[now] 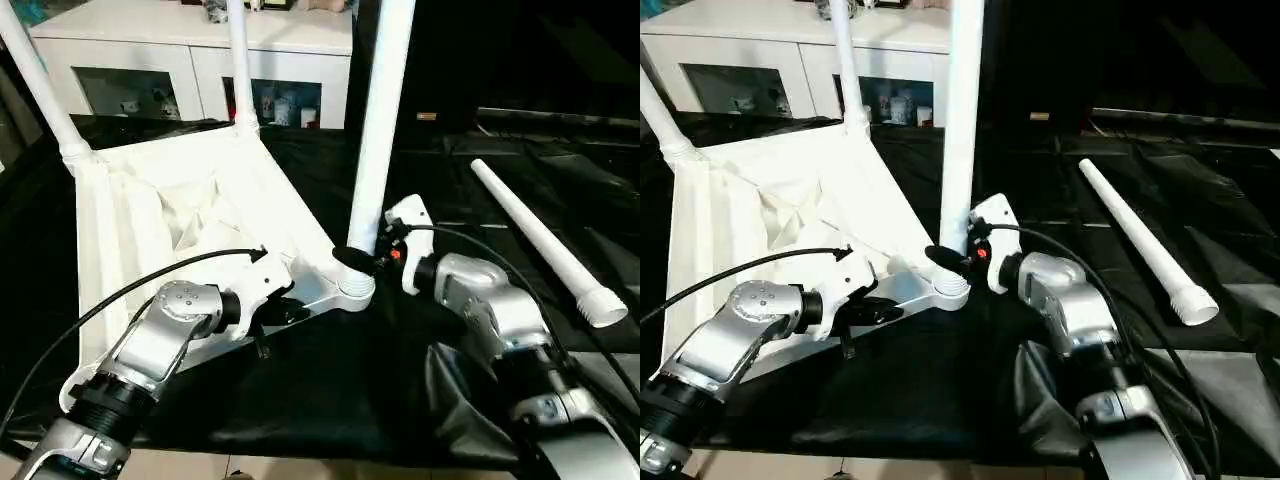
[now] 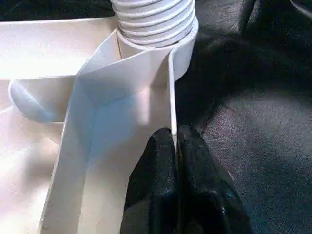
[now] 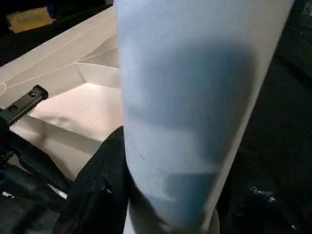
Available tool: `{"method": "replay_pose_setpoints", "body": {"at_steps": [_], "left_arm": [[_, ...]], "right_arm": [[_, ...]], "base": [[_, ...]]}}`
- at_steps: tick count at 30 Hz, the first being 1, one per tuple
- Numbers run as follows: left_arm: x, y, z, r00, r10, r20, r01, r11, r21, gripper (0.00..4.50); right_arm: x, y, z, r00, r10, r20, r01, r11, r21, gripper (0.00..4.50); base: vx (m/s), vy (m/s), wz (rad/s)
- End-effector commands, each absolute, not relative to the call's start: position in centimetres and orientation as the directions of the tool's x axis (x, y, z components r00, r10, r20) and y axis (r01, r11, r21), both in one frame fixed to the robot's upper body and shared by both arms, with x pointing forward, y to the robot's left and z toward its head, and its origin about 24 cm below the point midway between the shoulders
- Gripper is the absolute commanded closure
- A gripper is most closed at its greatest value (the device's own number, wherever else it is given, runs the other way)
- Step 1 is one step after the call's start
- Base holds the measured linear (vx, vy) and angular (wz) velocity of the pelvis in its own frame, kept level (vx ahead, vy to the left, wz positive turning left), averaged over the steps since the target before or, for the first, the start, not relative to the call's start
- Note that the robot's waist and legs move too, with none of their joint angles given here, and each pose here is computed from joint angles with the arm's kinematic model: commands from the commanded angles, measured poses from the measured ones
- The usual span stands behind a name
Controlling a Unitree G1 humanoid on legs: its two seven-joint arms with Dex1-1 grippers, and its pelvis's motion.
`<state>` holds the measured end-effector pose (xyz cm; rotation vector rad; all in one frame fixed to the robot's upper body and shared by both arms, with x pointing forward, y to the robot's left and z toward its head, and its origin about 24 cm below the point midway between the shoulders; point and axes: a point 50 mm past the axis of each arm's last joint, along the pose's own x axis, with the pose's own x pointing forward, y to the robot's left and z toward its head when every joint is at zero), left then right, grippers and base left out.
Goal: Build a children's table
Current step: Rotate table base
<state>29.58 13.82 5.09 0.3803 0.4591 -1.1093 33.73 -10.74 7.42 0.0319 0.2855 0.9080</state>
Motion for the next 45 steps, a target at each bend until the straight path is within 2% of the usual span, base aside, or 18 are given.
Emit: {"method": "replay_pose_setpoints", "body": {"at_steps": [1, 10, 11, 16, 22, 27, 31, 32, 40, 45], "left_arm": [[29.8, 12.9, 6.1, 0.344, -0.806, -0.481, 0.933, 0.353, 0.077, 4.50], [29.9, 13.0, 6.2, 0.345, -0.807, -0.480, 0.933, 0.352, 0.080, 4.50], [29.9, 13.0, 6.2, 0.351, -0.807, -0.476, 0.931, 0.357, 0.082, 4.50], [30.1, 12.9, 6.3, 0.362, -0.806, -0.469, 0.927, 0.364, 0.089, 4.50], [30.2, 12.9, 6.3, 0.368, -0.804, -0.468, 0.925, 0.366, 0.099, 4.50], [30.2, 12.8, 6.4, 0.359, -0.804, -0.474, 0.930, 0.352, 0.106, 4.50], [30.3, 12.9, 6.4, 0.354, -0.804, -0.477, 0.932, 0.345, 0.110, 4.50], [30.2, 12.8, 6.4, 0.349, -0.806, -0.479, 0.934, 0.338, 0.111, 4.50], [30.1, 12.8, 6.3, 0.346, -0.808, -0.477, 0.936, 0.334, 0.113, 4.50], [29.9, 12.7, 6.5, 0.319, -0.830, -0.458, 0.947, 0.296, 0.123, 4.50]], "right_arm": [[33.9, -10.9, 7.2, 0.583, 0.774, -0.248, -0.770, 0.623, 0.136, 2.59], [33.8, -12.0, 6.1, 0.609, 0.761, -0.225, -0.733, 0.648, 0.207, 2.59], [33.5, -12.5, 5.6, 0.625, 0.753, -0.205, -0.712, 0.658, 0.246, 2.59], [32.6, -13.2, 4.4, 0.672, 0.723, -0.159, -0.668, 0.685, 0.291, 2.59], [31.4, -13.4, 3.5, 0.721, 0.683, -0.113, -0.643, 0.721, 0.258, 2.60], [30.9, -12.8, 3.7, 0.669, 0.727, -0.156, -0.713, 0.687, 0.140, 2.60], [31.2, -12.6, 4.1, 0.640, 0.746, -0.184, -0.742, 0.662, 0.105, 2.60], [31.4, -12.4, 4.3, 0.593, 0.773, -0.224, -0.778, 0.622, 0.090, 2.60], [31.1, -12.2, 4.0, 0.474, 0.829, -0.298, -0.840, 0.527, 0.131, 2.60], [30.5, -13.0, 2.6, 0.421, 0.843, -0.334, -0.851, 0.495, 0.178, 2.60]], "base": [[0.000, 0.000, 0.00], [0.000, 0.000, 0.00], [0.000, 0.000, 0.00], [0.000, 0.000, 0.00], [0.000, 0.000, 0.00], [0.000, 0.000, 0.00], [0.000, 0.000, 0.00], [0.000, 0.000, 0.00], [0.000, 0.000, 0.00], [0.000, 0.000, 0.00]]}}
